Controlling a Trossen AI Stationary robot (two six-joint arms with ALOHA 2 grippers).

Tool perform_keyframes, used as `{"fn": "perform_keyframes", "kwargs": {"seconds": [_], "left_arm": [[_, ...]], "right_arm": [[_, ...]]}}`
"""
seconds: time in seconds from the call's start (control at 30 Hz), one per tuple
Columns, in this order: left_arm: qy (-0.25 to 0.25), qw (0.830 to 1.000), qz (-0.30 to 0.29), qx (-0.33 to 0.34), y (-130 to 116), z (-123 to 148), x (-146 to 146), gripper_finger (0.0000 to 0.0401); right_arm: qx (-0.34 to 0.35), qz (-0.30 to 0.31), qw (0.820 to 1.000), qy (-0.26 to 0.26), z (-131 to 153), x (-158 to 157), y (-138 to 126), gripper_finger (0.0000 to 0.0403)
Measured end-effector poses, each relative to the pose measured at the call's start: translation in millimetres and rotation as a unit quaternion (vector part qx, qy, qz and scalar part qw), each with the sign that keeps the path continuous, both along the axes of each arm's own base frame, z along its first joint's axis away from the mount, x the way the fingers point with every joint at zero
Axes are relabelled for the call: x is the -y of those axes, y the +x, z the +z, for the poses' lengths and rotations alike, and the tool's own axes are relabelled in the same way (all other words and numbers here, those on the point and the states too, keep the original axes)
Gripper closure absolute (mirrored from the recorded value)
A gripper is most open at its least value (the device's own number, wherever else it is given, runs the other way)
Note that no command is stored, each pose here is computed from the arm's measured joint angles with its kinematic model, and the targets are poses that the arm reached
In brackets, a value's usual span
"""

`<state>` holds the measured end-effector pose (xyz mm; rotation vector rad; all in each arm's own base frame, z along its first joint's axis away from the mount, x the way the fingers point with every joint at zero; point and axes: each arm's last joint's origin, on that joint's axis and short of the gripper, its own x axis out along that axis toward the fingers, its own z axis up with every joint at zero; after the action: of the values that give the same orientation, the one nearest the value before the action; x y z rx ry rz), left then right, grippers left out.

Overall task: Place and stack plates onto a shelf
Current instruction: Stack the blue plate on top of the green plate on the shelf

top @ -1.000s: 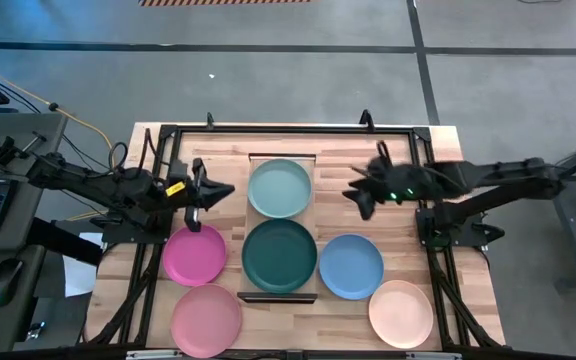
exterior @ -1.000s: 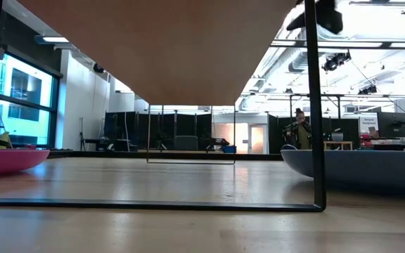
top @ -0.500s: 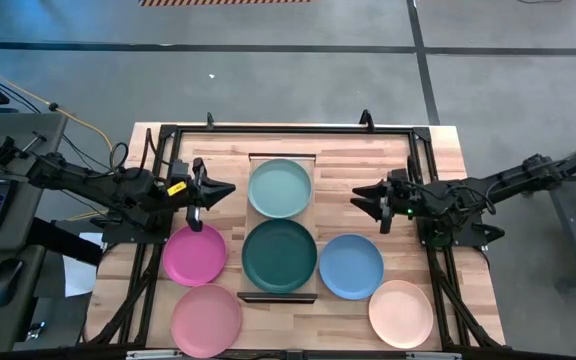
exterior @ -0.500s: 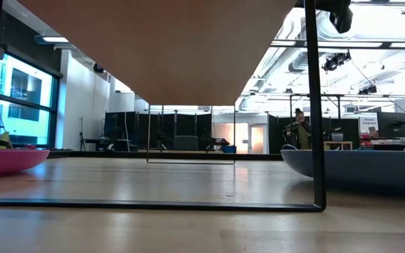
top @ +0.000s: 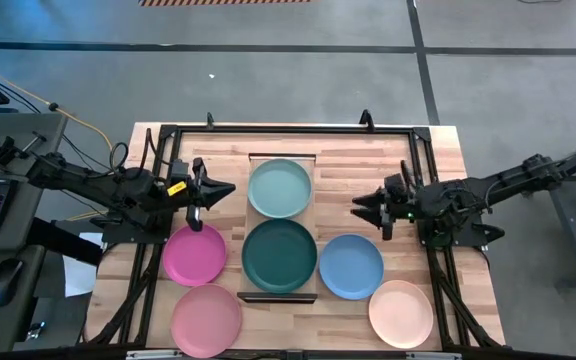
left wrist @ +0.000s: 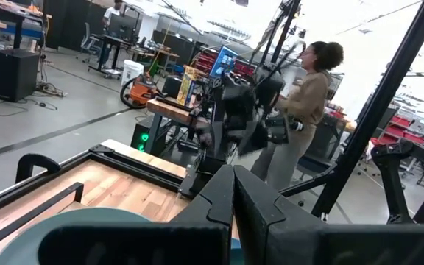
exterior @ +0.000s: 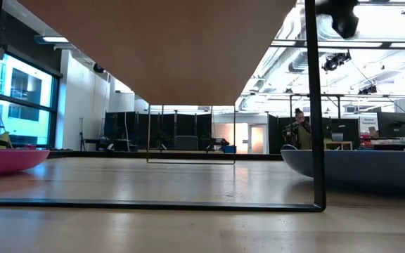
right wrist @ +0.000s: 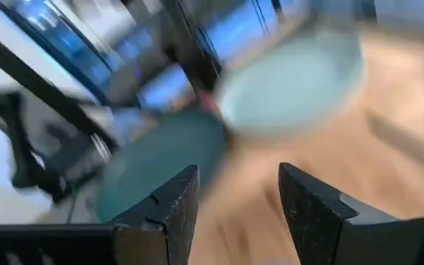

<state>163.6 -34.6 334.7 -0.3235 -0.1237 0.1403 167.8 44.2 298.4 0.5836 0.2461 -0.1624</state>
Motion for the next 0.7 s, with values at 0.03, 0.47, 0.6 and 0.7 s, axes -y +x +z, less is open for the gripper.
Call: {"fn": "perform_keyframes", "kwargs": {"seconds": [0.03, 0.47, 0.6, 0.7], "left_arm": [[0.0, 1.0, 0.0, 0.0, 0, 0, 0, 0.0401], [-0.008, 1.0, -0.001, 0.001, 0, 0, 0, 0.0401], [-0.009, 1.0, -0.001, 0.001, 0, 0, 0, 0.0401], [-0.009, 1.0, -0.001, 0.001, 0, 0, 0, 0.0401]], "right_arm": [[-0.036, -0.002, 0.999, 0.022, -7, 0, -2, 0.0234], [-0.444, -0.096, 0.875, 0.166, -87, -18, -13, 0.0234], [-0.474, -0.105, 0.861, 0.154, -99, -27, -8, 0.0234], [-0.493, -0.11, 0.847, 0.163, -110, -30, -10, 0.0234]]}}
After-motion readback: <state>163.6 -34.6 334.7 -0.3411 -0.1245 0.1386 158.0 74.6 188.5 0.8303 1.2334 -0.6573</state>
